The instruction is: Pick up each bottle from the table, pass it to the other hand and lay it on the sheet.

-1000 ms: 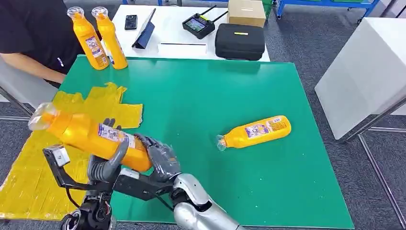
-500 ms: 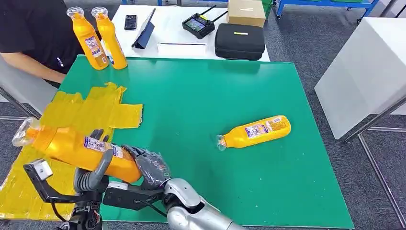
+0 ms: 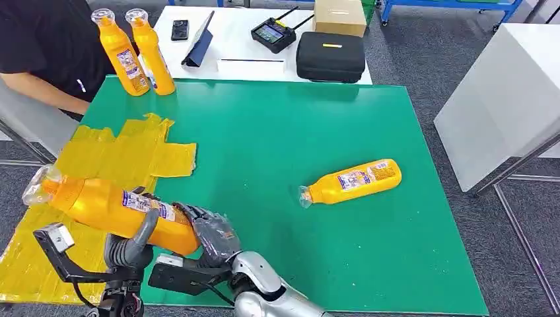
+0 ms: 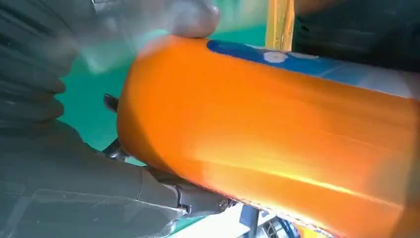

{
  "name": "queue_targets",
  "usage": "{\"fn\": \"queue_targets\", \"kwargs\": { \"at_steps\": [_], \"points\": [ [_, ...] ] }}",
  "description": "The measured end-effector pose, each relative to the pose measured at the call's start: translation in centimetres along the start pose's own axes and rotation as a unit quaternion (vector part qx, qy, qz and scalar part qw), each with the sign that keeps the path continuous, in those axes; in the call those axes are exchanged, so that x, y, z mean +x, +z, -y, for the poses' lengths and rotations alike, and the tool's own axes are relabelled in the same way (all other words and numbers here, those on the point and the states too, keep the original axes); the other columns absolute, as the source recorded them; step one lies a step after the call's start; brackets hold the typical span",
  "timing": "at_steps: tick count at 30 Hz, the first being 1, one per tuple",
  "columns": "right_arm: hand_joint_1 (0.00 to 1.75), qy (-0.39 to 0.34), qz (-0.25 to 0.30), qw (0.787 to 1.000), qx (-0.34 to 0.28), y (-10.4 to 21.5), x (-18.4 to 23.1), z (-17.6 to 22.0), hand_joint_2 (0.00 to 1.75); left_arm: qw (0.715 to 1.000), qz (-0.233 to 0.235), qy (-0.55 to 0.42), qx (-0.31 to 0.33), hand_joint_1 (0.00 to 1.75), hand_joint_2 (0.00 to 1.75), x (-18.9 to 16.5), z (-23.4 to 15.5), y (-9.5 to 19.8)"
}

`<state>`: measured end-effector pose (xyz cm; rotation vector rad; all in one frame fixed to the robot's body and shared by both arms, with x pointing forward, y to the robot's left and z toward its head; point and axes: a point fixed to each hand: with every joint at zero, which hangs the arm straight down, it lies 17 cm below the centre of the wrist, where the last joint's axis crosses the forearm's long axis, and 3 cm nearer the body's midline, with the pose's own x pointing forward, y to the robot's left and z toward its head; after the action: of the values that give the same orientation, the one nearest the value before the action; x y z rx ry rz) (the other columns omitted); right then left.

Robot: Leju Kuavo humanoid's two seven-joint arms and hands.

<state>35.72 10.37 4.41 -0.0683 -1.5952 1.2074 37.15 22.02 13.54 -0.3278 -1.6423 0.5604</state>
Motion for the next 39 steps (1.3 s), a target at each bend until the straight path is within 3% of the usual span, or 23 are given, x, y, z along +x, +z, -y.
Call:
{"fn": "queue_targets", "kwargs": {
  "at_steps": [4, 5, 8, 10, 13, 15, 19, 21, 34, 37, 38, 39],
  "points": [
    [0.0, -0.005, -0.012, 0.999, -0.033, 0.7, -1.0, 1.0, 1.75, 0.999, 0.025, -0.025, -0.003, 1.75, 1.75, 0.8, 0.4, -0.2],
    [0.0, -0.008, -0.022, 0.999, -0.038, 1.2, -2.0, 1.1, 0.0, 0.999, 0.037, -0.036, 0.0, 1.75, 1.75, 1.3, 0.3, -0.5],
    [0.0, -0.019, -0.04, 0.997, -0.061, 2.3, -3.7, 2.1, 0.0, 0.99, 0.079, -0.12, 0.005, 1.75, 1.75, 2.6, 0.0, -0.8],
    [0.0, -0.025, -0.042, 0.995, -0.083, 2.9, -4.2, 3.3, 0.0, 0.961, 0.14, -0.239, 0.009, 1.75, 1.75, 4.2, 0.5, -1.1],
    [0.0, -0.031, -0.046, 0.992, -0.115, 3.7, -4.9, 5.6, 0.0, 0.929, 0.182, -0.322, 0.016, 1.75, 1.75, 5.5, 0.6, -1.7],
    [0.0, -0.03, -0.046, 0.989, -0.139, 4.5, -4.9, 7.2, 0.0, 0.884, 0.211, -0.417, 0.024, 1.75, 1.75, 5.8, 0.5, -1.9],
    [0.0, -0.023, -0.045, 0.984, -0.173, 5.8, -4.9, 11.1, 0.0, 0.738, 0.251, -0.626, 0.013, 1.75, 1.75, 4.9, 0.1, -2.7],
    [0.0, -0.023, -0.045, 0.98, -0.193, 6.3, -5.0, 13.2, 0.0, 0.701, 0.249, -0.668, 0.005, 1.75, 1.75, 4.1, -0.7, -2.9],
    [0.0, -0.022, -0.038, 0.971, -0.235, 7.8, -4.7, 16.8, 0.0, 0.704, 0.209, -0.679, 0.022, 1.75, 1.75, 2.7, -3.8, -3.7],
    [0.0, 0.003, -0.046, 0.969, -0.243, 8.2, -5.1, 17.9, 0.0, 0.636, 0.167, -0.753, 0.016, 1.75, 1.75, 0.6, -5.1, -4.4],
    [0.0, 0.013, -0.05, 0.969, -0.243, 8.5, -5.4, 18.4, 0.0, 0.612, 0.141, -0.778, 0.007, 1.41, 1.75, -0.7, -5.9, -4.7],
    [0.0, 0.022, -0.055, 0.968, -0.243, 8.7, -5.7, 18.7, 0.0, 0.598, 0.115, -0.794, -0.004, 0.0, 0.0, -1.9, -6.7, -5.1]
  ]
}}
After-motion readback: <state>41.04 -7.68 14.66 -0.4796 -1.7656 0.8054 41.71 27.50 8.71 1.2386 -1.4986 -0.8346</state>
